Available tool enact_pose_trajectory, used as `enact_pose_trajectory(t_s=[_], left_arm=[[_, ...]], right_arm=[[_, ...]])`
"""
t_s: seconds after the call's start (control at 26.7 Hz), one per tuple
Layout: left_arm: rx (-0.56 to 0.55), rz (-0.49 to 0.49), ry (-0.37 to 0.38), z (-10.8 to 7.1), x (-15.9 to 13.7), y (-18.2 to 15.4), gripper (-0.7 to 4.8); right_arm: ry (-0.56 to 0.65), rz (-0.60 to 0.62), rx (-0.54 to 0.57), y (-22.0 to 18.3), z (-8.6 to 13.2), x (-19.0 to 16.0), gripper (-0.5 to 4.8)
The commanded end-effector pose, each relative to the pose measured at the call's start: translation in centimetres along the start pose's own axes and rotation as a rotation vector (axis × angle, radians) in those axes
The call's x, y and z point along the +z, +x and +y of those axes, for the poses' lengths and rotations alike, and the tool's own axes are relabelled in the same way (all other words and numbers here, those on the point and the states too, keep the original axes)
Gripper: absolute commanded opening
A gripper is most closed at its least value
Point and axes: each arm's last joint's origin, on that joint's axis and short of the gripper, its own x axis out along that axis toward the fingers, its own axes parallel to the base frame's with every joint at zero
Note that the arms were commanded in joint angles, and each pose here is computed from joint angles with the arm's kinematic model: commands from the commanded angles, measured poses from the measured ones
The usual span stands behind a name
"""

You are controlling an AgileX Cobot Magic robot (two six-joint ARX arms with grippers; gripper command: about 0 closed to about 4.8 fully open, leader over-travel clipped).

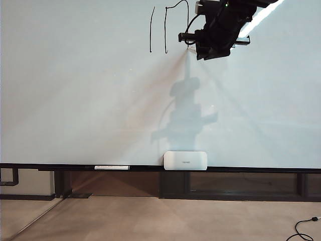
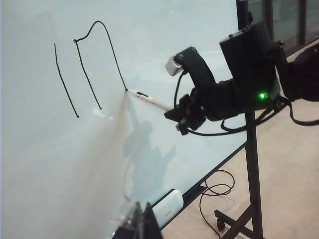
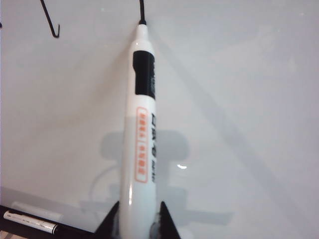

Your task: Reach to the right to find the marker pen, pick it up, and write the number 10 on the whiteboard.

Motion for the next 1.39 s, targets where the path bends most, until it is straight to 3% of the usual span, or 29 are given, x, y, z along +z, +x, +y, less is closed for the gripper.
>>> enact_pose_trajectory(t_s=[0.04, 0.52, 1.01, 1.39], left_arm=[[0.010, -0.016, 0.012, 0.1, 0.3, 0.0, -0.06], [0.048, -0.001, 0.007, 0.2, 0.2, 0.0, -0.06], [0.097, 0.010, -0.004, 0.4, 0.2, 0.0, -0.06], [0.057, 0.034, -0.021, 0.3, -0.3, 0.3, -0.06]], right_arm=[[0.018, -0.045, 0.010, -0.1, 0.1, 0.3, -0.02], [0.011, -0.104, 0.138, -0.9, 4.4, 0.7, -0.02], [0.013, -0.096, 0.145, -0.2, 4.5, -0.1, -0.02], [0.020, -0.118, 0.145, 0.1, 4.6, -0.2, -0.02]])
